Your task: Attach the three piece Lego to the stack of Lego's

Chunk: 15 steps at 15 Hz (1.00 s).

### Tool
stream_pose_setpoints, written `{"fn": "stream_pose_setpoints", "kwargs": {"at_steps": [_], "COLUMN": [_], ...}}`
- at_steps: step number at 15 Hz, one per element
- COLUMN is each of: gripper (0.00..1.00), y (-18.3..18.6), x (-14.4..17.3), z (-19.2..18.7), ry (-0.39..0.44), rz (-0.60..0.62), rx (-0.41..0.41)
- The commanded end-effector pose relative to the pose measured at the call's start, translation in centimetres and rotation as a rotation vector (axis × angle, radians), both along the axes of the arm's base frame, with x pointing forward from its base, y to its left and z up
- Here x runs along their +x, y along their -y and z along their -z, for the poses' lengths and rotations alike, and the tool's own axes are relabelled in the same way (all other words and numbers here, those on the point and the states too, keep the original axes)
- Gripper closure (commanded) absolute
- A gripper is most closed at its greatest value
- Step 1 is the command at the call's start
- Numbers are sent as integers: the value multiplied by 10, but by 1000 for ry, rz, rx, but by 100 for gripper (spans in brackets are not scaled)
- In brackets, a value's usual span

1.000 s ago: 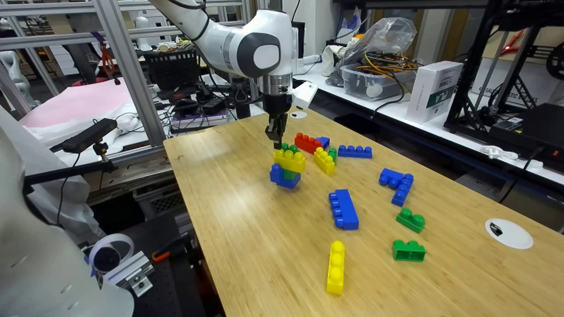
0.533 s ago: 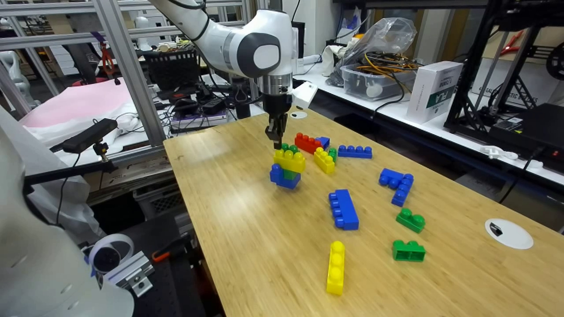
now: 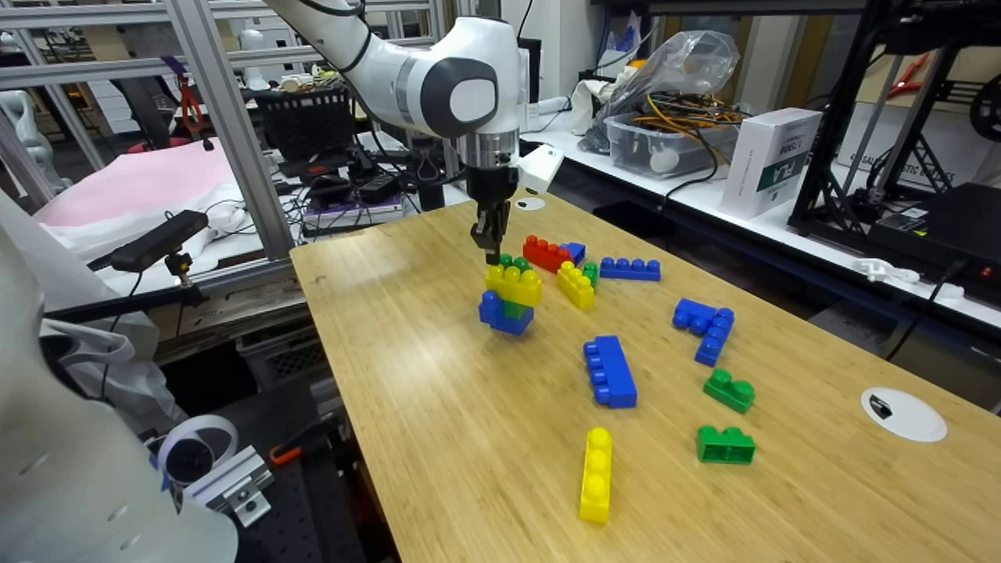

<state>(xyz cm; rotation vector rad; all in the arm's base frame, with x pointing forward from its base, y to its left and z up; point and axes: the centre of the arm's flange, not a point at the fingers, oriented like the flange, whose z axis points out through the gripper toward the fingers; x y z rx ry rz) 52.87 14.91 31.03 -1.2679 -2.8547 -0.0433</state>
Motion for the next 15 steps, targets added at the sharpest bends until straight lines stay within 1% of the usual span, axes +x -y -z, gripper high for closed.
{"fn": "stream_pose_setpoints", "kwargs": {"at_steps": [1,3,4,5,6,7,8,10,13,15], "gripper": [99,99,74,72,67,59,53,38,18,3], "y": [0,0,-6,-2,3,4,6,8,11,9], "x": [0,0,6,10,6,5,5,5,0,-1], "z": [0,0,-3,-8,-8,-12,-15,-16,-16,-21], "ry": [0,0,3,0,28,41,50,53,62,71], "rz": [0,0,-10,-10,-17,-16,-18,-23,-29,-30], "rx": [0,0,-14,-3,-1,-2,-1,-2,-3,-7]}}
